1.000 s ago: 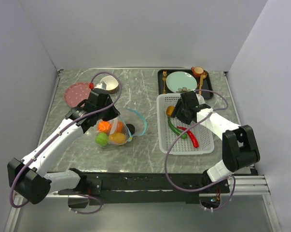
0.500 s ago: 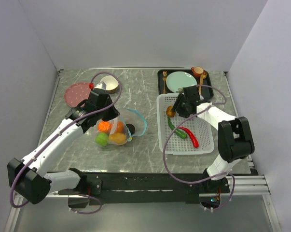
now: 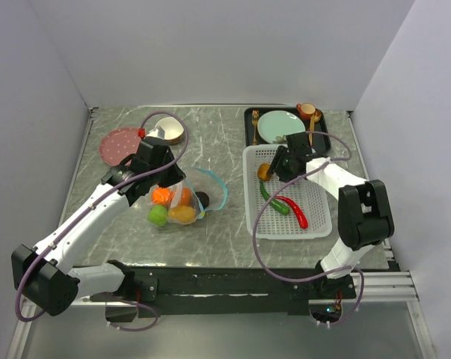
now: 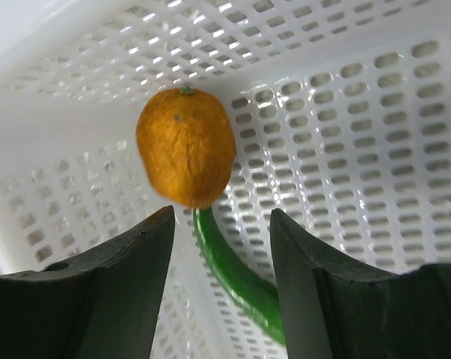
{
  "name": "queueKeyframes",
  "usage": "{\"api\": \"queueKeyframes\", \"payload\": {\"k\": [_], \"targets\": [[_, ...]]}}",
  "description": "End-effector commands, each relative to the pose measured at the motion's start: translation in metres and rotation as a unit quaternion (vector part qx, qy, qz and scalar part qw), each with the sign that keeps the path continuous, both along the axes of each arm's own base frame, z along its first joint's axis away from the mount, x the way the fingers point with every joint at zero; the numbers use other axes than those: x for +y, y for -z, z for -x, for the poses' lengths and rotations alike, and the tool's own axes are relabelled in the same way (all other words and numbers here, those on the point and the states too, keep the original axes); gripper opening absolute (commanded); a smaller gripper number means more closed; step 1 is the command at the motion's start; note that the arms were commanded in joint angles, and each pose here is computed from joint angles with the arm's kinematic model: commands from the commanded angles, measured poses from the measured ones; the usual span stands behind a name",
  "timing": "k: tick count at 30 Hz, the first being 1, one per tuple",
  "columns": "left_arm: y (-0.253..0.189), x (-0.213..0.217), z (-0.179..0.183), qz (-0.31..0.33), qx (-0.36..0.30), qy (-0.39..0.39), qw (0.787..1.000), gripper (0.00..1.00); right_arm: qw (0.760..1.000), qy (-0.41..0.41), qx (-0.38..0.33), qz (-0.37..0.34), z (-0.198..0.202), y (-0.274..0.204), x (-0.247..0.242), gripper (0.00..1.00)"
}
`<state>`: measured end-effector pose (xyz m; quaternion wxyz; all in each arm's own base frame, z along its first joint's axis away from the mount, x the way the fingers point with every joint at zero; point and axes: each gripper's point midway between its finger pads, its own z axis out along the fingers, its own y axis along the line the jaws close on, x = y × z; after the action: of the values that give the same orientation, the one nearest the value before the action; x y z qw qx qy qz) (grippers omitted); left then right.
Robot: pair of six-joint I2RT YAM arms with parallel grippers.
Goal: Place the food in the zip-top bag and seal the zipper
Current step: Pick up the fake vegetable from the bin.
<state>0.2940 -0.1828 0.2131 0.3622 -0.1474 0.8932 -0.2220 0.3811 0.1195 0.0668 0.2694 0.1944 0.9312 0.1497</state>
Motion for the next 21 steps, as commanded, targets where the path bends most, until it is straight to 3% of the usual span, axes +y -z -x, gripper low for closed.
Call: {"api": "queueKeyframes", "payload": {"k": [1, 7, 10, 15, 21], "targets": [[-0.022, -0.002, -0.001, 0.019, -0.030, 0.003, 0.999, 0.01, 1.000, 0.006, 0.001, 0.010, 0.021, -0.022, -0.010, 0.59], [-0.022, -0.001, -0.003, 0.016, -0.033, 0.005, 0.999, 0.01, 0.999, -0.033, 0.025, 0.013, 0.070, -0.009, -0.003, 0.61], [-0.020, -0.005, -0.003, 0.023, -0.032, 0.009, 0.999, 0.01, 0.996, -0.045, 0.054, 0.047, 0.087, 0.002, -0.003, 0.62], [-0.017, -0.010, -0.004, 0.027, -0.025, 0.018, 0.999, 0.01, 0.993, -0.070, 0.067, 0.064, 0.096, 0.009, 0.009, 0.62], [-0.017, -0.006, -0.004, 0.019, -0.026, 0.012, 0.999, 0.01, 0.986, -0.056, 0.071, 0.140, 0.094, 0.015, 0.000, 0.62]]}}
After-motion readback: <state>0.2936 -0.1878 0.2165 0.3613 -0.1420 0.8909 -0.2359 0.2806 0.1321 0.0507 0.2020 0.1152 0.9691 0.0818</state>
